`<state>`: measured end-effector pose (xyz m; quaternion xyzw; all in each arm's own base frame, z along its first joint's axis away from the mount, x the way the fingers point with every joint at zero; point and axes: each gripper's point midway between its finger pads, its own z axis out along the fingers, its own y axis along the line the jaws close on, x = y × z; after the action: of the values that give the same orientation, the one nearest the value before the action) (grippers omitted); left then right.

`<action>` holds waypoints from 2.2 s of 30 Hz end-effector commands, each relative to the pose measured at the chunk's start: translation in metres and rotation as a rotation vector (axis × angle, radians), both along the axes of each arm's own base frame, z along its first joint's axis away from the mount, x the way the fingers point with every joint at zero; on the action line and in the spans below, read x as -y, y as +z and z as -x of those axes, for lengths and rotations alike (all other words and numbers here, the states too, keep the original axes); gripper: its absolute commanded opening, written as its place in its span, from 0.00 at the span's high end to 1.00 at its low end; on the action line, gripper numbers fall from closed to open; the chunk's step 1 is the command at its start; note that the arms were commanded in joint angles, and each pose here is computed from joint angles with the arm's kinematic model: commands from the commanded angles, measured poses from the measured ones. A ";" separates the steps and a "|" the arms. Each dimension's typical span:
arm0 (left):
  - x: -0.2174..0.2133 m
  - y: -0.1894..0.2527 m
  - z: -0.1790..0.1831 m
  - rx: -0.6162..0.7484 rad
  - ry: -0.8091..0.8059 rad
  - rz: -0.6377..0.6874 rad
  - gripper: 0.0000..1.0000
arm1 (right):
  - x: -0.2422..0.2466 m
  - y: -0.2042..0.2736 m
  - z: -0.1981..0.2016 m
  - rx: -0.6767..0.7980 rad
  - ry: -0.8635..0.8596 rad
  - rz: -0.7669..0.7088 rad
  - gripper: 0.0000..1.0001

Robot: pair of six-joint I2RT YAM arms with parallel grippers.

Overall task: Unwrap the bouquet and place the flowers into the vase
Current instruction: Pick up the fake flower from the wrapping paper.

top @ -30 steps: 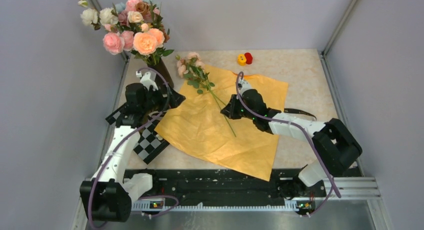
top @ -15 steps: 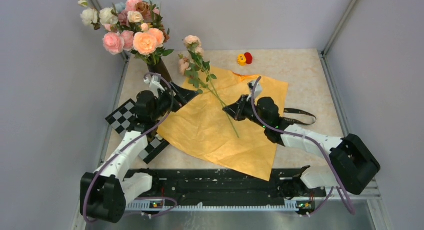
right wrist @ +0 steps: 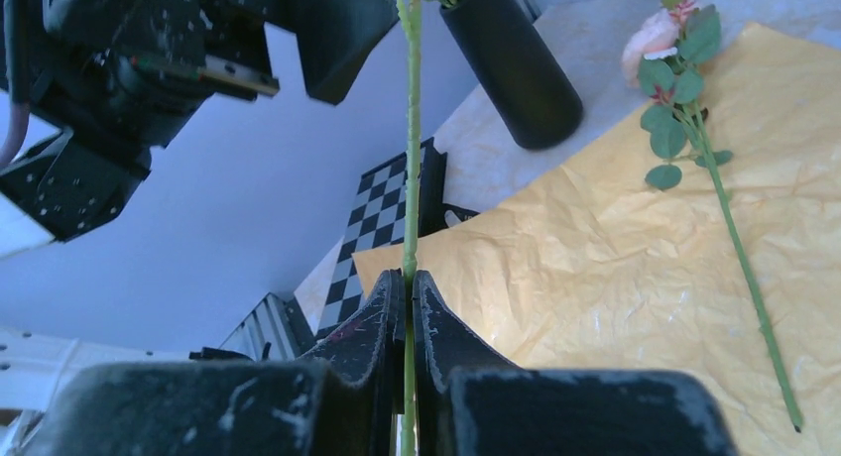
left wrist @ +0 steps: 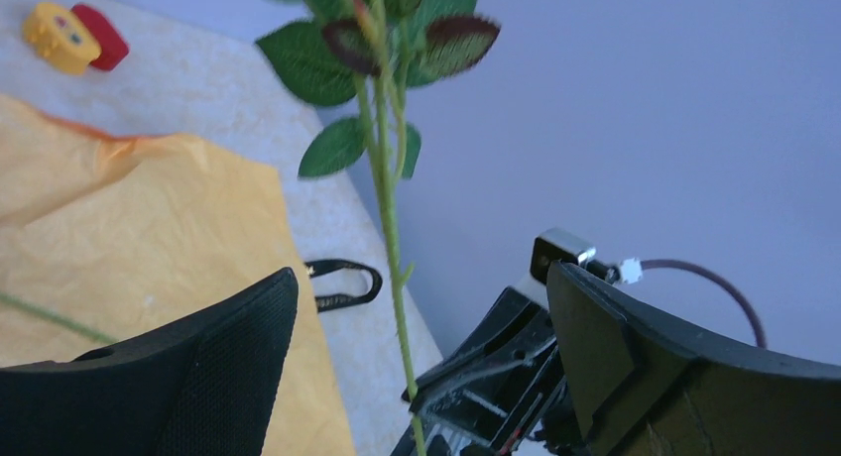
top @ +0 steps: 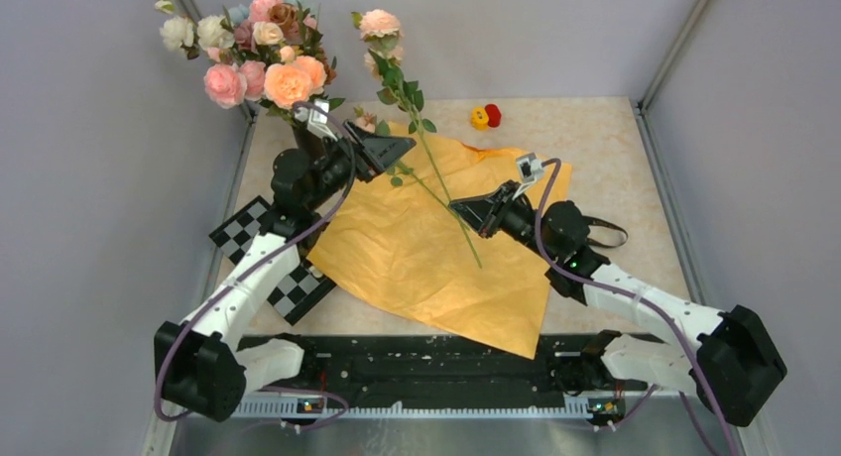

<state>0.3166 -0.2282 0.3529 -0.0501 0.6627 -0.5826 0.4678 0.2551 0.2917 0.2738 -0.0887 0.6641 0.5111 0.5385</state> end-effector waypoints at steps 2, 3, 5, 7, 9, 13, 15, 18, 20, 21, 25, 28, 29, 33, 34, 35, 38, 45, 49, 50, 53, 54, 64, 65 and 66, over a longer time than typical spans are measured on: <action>0.009 0.058 -0.005 0.136 -0.044 0.088 0.01 | -0.001 0.049 0.017 0.164 0.076 -0.068 1.00; 0.010 0.061 -0.006 0.143 -0.047 0.095 0.01 | -0.001 0.051 0.019 0.169 0.088 -0.068 1.00; 0.013 0.065 -0.009 0.144 -0.055 0.099 0.01 | -0.002 0.055 0.025 0.187 0.110 -0.080 1.00; 0.016 0.063 -0.012 0.131 -0.064 0.099 0.03 | -0.002 0.060 0.029 0.203 0.131 -0.093 1.00; 0.017 0.059 -0.014 0.121 -0.063 0.094 0.05 | -0.002 0.062 0.032 0.211 0.144 -0.101 1.00; 0.016 0.056 -0.014 0.114 -0.047 0.081 0.12 | -0.003 0.064 0.035 0.220 0.158 -0.099 1.00; 0.014 0.057 -0.015 0.119 -0.033 0.076 0.18 | -0.004 0.063 0.036 0.221 0.164 -0.096 1.00; 0.013 0.061 -0.013 0.133 -0.021 0.064 0.27 | -0.006 0.062 0.037 0.220 0.177 -0.088 1.00; 0.011 0.064 -0.014 0.140 -0.010 0.049 0.35 | -0.007 0.059 0.037 0.215 0.186 -0.079 1.00; 0.011 0.064 -0.014 0.139 -0.005 0.038 0.40 | -0.008 0.058 0.037 0.211 0.188 -0.075 1.00; 0.011 0.068 -0.013 0.156 -0.005 0.015 0.56 | -0.009 0.055 0.037 0.205 0.194 -0.066 1.00; 0.011 0.068 -0.012 0.164 -0.012 -0.002 0.67 | -0.009 0.052 0.035 0.203 0.187 -0.051 1.00; 0.011 0.069 -0.012 0.168 -0.013 -0.008 0.72 | -0.009 0.052 0.034 0.203 0.184 -0.046 1.00; 0.012 0.067 -0.011 0.171 -0.022 -0.036 0.91 | -0.009 0.050 0.032 0.201 0.175 -0.030 1.00; 0.013 0.068 -0.010 0.173 -0.025 -0.038 0.95 | -0.008 0.050 0.032 0.202 0.172 -0.029 1.00; 0.013 0.069 -0.010 0.177 -0.031 -0.042 0.99 | -0.009 0.050 0.031 0.201 0.170 -0.026 1.00; 0.016 0.071 -0.008 0.198 -0.053 -0.077 1.00 | -0.009 0.049 0.029 0.192 0.162 -0.015 1.00; 0.009 0.076 -0.002 0.327 -0.058 -0.293 1.00 | 0.002 0.039 0.008 0.132 0.040 0.070 0.66; -0.006 0.077 0.003 0.402 -0.088 -0.488 1.00 | 0.018 0.024 -0.012 0.032 -0.102 0.126 0.39; -0.013 0.080 0.003 0.422 -0.066 -0.523 1.00 | 0.021 0.022 -0.014 0.023 -0.119 0.133 0.35; -0.045 0.096 0.005 0.497 0.067 -0.575 1.00 | 0.029 0.013 -0.019 0.007 -0.157 0.155 0.27; -0.055 0.101 0.005 0.536 0.105 -0.596 1.00 | 0.033 0.010 -0.022 0.001 -0.175 0.165 0.26; -0.158 0.118 -0.005 0.575 0.344 -0.707 1.00 | 0.100 -0.028 -0.058 -0.112 -0.408 0.213 0.18; -0.165 0.120 -0.005 0.578 0.370 -0.721 1.00 | 0.107 -0.030 -0.060 -0.117 -0.421 0.213 0.17; -0.171 0.121 -0.005 0.582 0.395 -0.733 1.00 | 0.116 -0.032 -0.065 -0.123 -0.446 0.214 0.17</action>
<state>0.3325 -0.0717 0.4559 0.1305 0.6719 -0.2439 0.6870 0.3089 0.2050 0.2382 0.0019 0.7573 0.3264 0.5657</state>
